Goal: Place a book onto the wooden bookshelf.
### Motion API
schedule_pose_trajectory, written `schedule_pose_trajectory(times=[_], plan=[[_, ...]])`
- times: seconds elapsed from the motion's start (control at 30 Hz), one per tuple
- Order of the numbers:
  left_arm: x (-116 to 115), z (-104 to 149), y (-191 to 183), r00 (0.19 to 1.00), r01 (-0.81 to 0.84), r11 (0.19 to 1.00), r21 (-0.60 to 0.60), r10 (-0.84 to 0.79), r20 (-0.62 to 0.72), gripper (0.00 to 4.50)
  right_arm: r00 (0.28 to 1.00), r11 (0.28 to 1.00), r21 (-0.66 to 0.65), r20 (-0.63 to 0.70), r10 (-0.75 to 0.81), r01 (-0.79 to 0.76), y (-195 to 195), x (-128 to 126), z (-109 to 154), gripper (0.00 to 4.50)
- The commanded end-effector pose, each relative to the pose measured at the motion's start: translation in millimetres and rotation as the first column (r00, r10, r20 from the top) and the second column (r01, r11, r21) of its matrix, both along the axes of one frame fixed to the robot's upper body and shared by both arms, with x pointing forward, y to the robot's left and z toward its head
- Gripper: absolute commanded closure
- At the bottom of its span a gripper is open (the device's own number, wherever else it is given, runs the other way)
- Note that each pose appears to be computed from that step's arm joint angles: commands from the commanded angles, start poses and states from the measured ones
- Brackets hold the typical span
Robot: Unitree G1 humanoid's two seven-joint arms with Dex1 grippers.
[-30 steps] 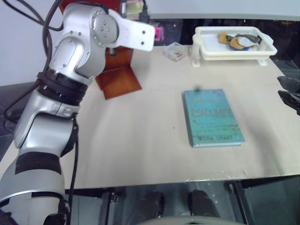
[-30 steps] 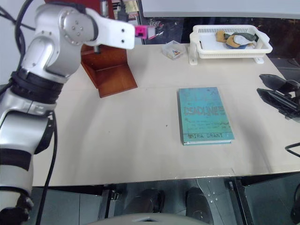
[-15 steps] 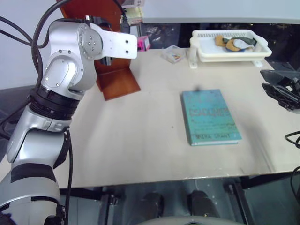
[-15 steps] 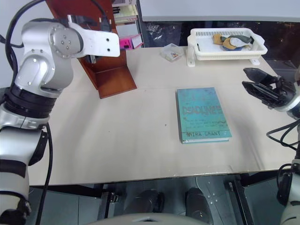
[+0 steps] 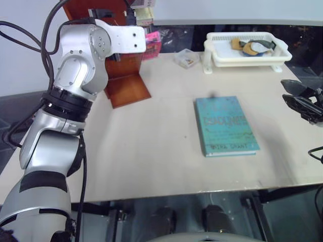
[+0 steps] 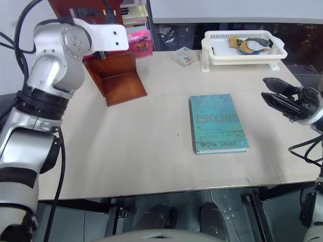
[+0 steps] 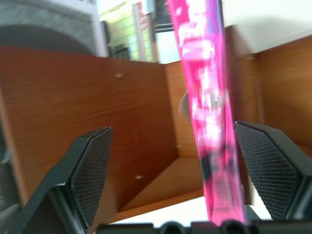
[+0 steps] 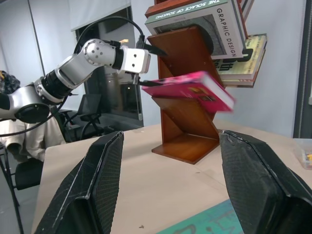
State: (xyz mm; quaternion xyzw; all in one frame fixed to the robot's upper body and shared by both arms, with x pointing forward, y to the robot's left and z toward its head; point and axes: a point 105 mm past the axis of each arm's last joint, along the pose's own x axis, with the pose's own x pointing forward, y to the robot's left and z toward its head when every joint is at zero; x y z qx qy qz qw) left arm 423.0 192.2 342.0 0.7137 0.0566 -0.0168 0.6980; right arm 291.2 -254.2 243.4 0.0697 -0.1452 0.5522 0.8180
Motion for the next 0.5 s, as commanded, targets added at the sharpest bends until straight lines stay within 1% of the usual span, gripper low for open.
schedule_pose_trajectory(times=[0.03,0.2,0.3,0.33,0.37,0.43,0.47,0.5], plan=[[-5,28,-1,0.995,0.009,1.000,-0.005,-0.009,0.102,0.06,0.998,1.000,0.007,0.061,-0.002,0.001,1,-7,12,1.32],[-17,27,-1,0.998,0.034,0.999,-0.015,-0.033,0.053,0.06,0.998,1.000,0.006,0.058,-0.012,0.012,-1,-8,12,1.32],[-35,11,7,0.997,0.053,0.996,-0.066,-0.057,-0.049,0.06,0.999,1.000,-0.007,0.049,-0.025,0.026,-3,-9,11,1.32],[-41,3,8,0.993,0.071,0.989,-0.128,-0.083,-0.087,0.06,0.999,0.999,-0.011,0.044,-0.030,0.031,-4,-9,10,1.32],[-47,-2,10,0.990,0.083,0.988,-0.132,-0.097,-0.099,0.06,0.999,0.999,-0.018,0.037,-0.034,0.034,-4,-10,8,1.32],[-55,-12,4,0.981,0.132,0.960,-0.247,-0.163,-0.107,0.06,0.999,0.999,-0.025,0.025,-0.040,0.040,-6,-11,5,1.32],[-59,-18,3,0.976,0.150,0.950,-0.275,-0.187,-0.112,0.06,0.999,0.999,-0.026,0.020,-0.043,0.044,-6,-11,4,1.32],[-63,-27,-4,0.964,0.183,0.915,-0.360,-0.239,-0.118,0.06,0.999,0.998,-0.033,0.014,-0.050,0.051,-7,-11,2,1.32]])
